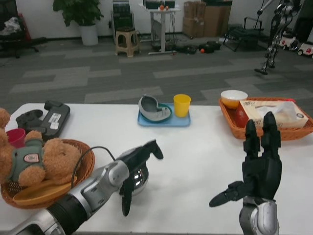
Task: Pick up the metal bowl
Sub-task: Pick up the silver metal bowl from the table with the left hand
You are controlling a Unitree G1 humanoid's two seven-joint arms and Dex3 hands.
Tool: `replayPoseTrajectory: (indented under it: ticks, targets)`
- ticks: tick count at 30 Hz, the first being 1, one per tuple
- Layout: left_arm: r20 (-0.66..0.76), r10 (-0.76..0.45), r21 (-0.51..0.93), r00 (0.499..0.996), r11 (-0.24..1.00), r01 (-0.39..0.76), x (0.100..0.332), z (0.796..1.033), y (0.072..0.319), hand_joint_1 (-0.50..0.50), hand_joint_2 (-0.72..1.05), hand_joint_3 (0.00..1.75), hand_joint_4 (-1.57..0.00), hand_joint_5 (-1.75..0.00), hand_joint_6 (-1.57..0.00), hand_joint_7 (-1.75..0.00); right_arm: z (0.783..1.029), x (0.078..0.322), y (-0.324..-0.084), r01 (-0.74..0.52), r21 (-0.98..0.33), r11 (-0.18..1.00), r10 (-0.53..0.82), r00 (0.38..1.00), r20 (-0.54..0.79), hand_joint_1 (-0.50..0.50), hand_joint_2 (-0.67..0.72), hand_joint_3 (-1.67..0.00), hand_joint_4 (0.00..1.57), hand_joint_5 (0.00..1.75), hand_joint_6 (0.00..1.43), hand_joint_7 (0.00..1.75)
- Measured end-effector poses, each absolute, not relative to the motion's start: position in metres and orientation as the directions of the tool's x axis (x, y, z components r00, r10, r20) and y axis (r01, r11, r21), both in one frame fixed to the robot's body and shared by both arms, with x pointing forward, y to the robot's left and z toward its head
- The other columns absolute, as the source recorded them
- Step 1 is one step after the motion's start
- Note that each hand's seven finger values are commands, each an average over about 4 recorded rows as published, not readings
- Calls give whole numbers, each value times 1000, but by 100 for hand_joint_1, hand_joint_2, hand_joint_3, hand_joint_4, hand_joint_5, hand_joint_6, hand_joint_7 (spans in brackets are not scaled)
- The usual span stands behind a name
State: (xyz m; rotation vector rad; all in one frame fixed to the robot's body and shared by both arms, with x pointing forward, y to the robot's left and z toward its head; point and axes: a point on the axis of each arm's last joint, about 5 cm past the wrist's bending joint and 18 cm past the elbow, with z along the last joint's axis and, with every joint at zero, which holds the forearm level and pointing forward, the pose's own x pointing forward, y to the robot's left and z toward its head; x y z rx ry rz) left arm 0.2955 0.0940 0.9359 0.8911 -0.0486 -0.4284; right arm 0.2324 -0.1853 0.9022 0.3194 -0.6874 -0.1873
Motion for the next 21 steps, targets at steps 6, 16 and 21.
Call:
replayPoseTrajectory:
  ticks: [6, 16, 21]
  targets:
    - [30, -331, 760, 943, 621, 193, 289, 959, 108, -50, -10, 0, 0, -175, 0, -80, 902, 232, -185, 64, 351, 934, -274, 759, 591, 0, 72, 0, 0, 0, 0, 10]
    - [35, -238, 842, 971, 531, 100, 293, 964, 115, -50, -48, 0, 0, -8, 0, -42, 902, 232, -185, 65, 351, 934, -274, 760, 590, 0, 72, 0, 0, 0, 0, 10]
    - [-110, -222, 895, 969, 402, 194, 307, 957, 109, -50, -55, 0, 0, 0, 0, -31, 901, 231, -186, 67, 350, 935, -274, 763, 586, 0, 72, 0, 0, 0, 0, 9]
